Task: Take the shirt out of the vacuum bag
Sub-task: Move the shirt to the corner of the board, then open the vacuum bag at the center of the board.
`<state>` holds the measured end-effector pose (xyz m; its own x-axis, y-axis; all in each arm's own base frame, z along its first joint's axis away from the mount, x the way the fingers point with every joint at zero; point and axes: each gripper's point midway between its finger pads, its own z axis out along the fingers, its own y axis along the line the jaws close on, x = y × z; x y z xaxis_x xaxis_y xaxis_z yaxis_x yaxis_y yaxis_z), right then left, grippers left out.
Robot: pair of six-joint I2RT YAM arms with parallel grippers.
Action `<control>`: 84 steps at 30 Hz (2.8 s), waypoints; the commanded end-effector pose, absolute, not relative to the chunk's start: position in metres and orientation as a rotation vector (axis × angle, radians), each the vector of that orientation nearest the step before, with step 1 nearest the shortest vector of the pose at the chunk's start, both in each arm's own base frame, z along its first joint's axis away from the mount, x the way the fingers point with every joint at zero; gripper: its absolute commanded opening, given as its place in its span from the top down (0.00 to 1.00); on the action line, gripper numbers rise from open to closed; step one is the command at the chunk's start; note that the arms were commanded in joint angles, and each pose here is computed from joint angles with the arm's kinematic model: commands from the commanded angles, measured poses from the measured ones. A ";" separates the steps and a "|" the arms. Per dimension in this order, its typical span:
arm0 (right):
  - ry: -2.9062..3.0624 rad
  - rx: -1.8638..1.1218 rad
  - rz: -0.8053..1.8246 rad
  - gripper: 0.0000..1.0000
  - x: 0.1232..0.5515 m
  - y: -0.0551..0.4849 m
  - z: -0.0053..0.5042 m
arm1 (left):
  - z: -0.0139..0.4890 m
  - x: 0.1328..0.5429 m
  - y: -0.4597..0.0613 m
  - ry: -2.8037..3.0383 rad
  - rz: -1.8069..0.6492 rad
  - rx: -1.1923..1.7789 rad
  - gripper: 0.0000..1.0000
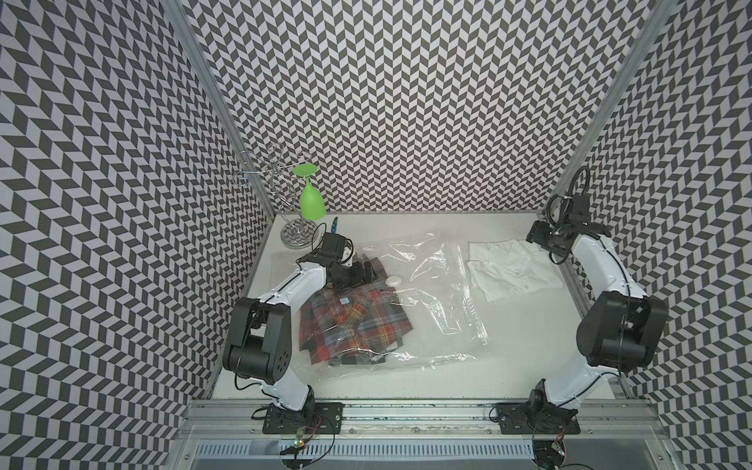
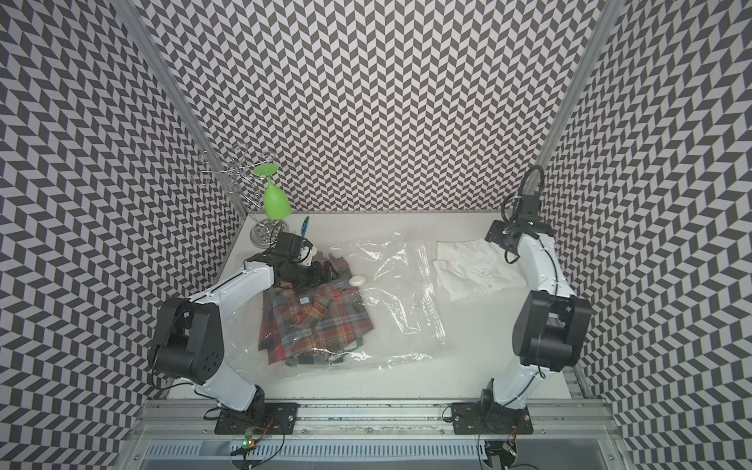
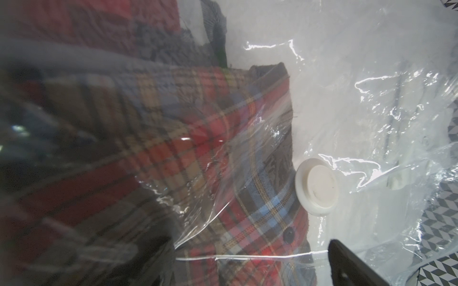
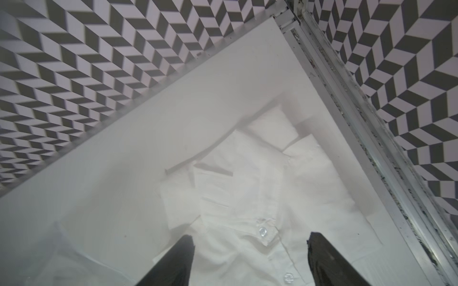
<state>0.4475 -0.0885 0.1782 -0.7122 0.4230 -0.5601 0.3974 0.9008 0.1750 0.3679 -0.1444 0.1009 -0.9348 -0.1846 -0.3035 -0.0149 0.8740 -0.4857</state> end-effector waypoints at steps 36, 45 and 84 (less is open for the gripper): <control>2.819 0.308 -0.197 0.26 0.484 -0.005 -0.003 | 0.097 0.354 -0.131 2.723 -0.643 -0.173 0.02; 2.829 0.244 -0.224 0.25 0.507 -0.005 -0.016 | 0.094 0.350 -0.130 2.731 -0.644 -0.179 0.02; 2.468 0.409 1.095 0.54 0.390 0.085 0.083 | 0.202 0.363 -0.273 2.605 -0.903 0.067 0.01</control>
<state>0.3749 0.0607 0.0481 -0.8907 0.4151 -0.1852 0.2387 0.7740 0.5865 0.3661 -0.2619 0.2049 -0.9139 -0.0970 -0.3943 0.1694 0.7914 -0.5873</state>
